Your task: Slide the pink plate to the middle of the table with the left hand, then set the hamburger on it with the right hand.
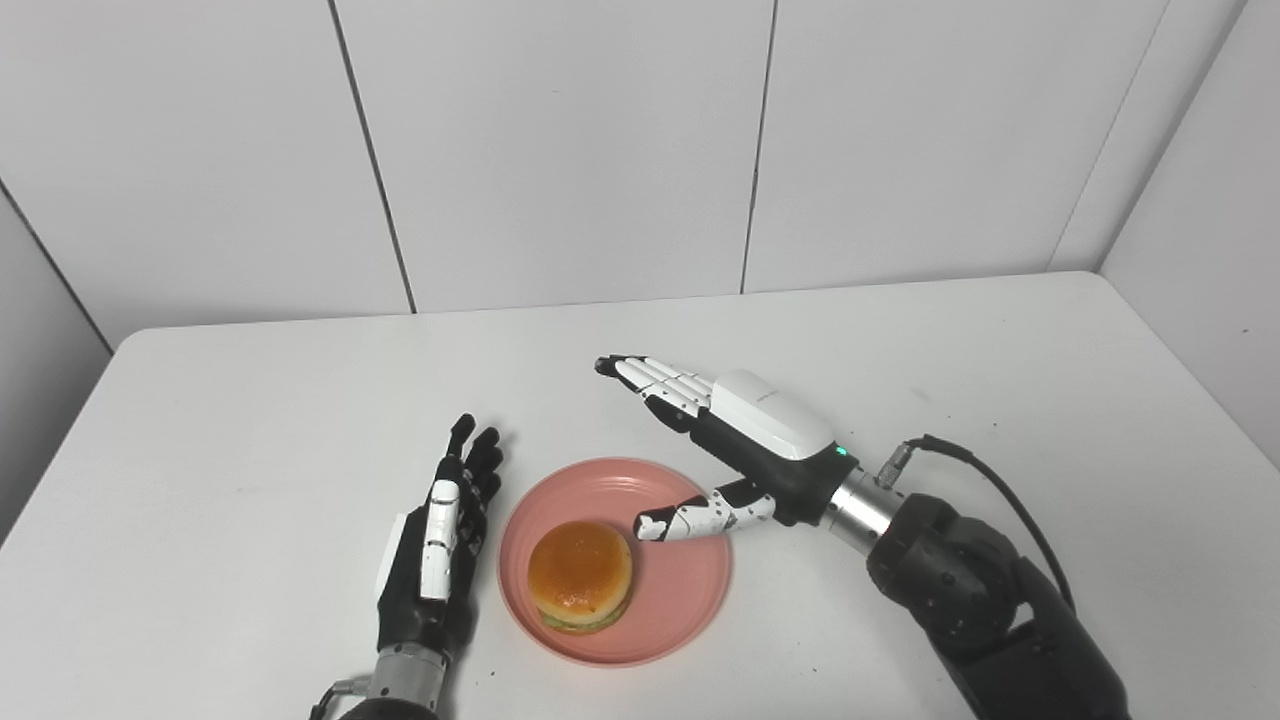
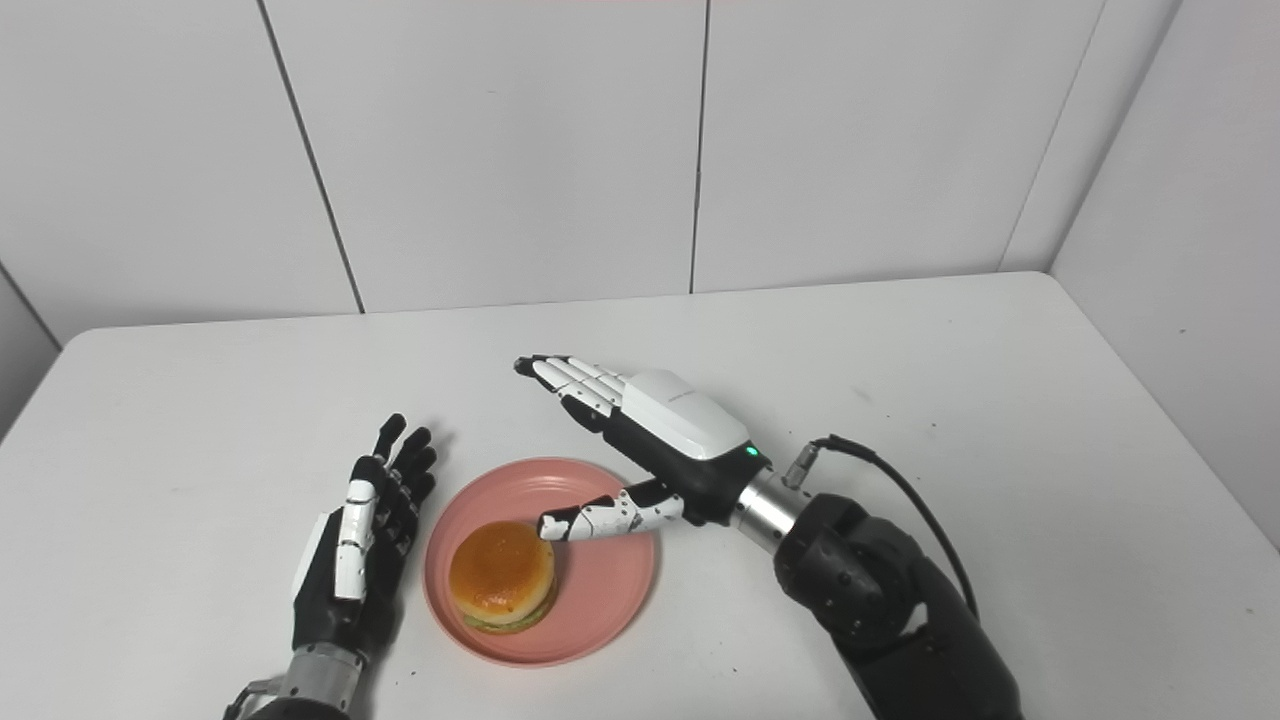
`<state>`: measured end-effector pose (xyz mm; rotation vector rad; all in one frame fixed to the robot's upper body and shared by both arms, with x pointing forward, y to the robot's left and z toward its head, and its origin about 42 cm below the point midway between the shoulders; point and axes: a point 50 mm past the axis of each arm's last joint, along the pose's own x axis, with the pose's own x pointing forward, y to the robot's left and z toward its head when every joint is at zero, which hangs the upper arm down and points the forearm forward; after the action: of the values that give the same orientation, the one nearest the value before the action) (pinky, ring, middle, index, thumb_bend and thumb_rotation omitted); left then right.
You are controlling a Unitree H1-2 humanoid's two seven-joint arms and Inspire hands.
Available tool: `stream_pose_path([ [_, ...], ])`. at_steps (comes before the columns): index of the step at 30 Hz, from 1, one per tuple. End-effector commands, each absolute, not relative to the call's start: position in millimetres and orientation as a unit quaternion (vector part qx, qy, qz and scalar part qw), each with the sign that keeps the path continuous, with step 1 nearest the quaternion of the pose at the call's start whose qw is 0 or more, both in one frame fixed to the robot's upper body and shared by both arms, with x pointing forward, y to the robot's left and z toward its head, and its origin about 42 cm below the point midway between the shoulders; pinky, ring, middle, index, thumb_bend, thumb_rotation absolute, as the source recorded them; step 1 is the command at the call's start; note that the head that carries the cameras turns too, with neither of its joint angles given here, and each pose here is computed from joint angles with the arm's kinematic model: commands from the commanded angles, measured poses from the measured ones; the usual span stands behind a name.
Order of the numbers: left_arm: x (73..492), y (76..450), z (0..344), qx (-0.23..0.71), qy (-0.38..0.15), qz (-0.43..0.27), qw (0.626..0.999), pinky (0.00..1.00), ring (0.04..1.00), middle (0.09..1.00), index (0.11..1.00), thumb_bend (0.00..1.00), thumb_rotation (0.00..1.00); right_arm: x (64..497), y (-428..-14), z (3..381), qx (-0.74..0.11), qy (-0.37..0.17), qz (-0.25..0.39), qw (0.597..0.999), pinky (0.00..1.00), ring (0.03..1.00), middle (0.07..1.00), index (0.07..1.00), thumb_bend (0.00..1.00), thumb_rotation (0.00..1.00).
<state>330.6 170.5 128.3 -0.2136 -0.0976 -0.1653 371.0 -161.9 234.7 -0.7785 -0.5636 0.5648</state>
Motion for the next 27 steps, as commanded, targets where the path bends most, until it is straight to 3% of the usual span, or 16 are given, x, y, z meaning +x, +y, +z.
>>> stream_pose_path([
  [1, 314.3, 173.8, 101.1, -0.111, 0.006, -0.069, 0.991, 1.0, 0.976, 0.96, 0.956, 0.56, 1.0, 366.5, -153.9, 235.2, -0.313, -0.273, 0.243, 0.877, 0.94, 1.0, 1.0, 1.0, 0.66, 1.0],
  [6, 313.2, 172.1, 101.2, -0.109, 0.001, -0.069, 0.992, 1.0, 0.973, 0.963, 0.956, 0.57, 1.0, 357.6, -144.2, 218.0, -0.261, -0.272, 0.224, 0.899, 0.93, 1.0, 1.0, 1.0, 0.67, 1.0],
  [12, 313.0, 171.9, 102.2, -0.107, 0.001, -0.07, 0.992, 1.0, 0.985, 0.975, 0.974, 0.56, 1.0, 353.4, -132.9, 202.5, -0.198, -0.274, 0.177, 0.924, 0.99, 1.0, 1.0, 1.0, 0.62, 1.0],
  [27, 312.4, 171.8, 102.7, -0.106, 0.0, -0.065, 0.992, 1.0, 0.985, 0.977, 0.982, 0.57, 1.0, 355.4, -146.5, 188.3, -0.158, -0.28, 0.082, 0.943, 1.0, 1.0, 1.0, 1.0, 0.68, 1.0],
])
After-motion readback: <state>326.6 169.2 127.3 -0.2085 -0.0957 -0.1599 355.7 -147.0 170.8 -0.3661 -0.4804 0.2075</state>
